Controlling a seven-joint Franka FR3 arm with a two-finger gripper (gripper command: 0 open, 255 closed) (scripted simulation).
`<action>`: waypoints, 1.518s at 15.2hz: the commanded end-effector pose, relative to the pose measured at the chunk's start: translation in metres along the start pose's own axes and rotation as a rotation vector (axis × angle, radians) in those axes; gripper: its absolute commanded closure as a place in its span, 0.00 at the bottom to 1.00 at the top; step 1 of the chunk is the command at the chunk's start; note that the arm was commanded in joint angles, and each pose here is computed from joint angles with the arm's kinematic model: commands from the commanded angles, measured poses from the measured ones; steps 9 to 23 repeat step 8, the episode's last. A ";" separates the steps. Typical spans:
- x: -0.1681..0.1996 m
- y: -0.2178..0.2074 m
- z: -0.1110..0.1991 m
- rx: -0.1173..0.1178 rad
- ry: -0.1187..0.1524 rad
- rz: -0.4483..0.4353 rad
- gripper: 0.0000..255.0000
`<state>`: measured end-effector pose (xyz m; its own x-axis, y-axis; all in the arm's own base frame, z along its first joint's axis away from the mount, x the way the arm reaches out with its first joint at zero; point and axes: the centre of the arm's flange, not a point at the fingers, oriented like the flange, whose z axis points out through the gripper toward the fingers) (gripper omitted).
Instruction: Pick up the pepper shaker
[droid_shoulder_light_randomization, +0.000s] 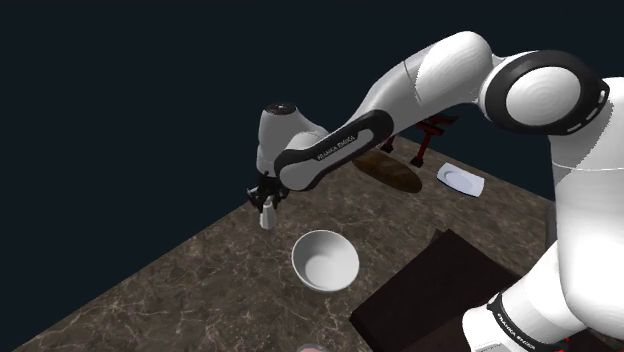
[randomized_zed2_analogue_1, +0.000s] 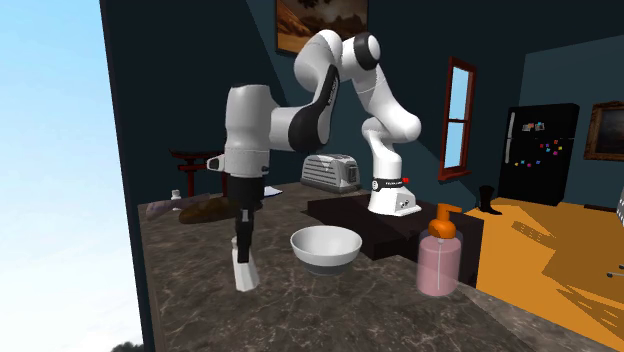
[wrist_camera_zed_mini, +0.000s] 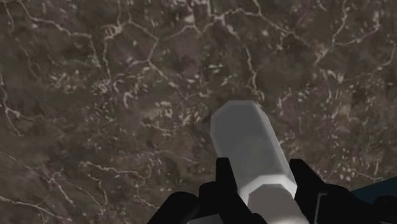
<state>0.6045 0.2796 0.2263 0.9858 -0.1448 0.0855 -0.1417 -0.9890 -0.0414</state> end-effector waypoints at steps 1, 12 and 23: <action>0.000 0.001 -0.011 0.000 0.000 0.000 1.00; 0.003 0.000 -0.038 0.000 0.000 0.000 1.00; 0.003 0.000 -0.038 0.000 0.000 0.000 1.00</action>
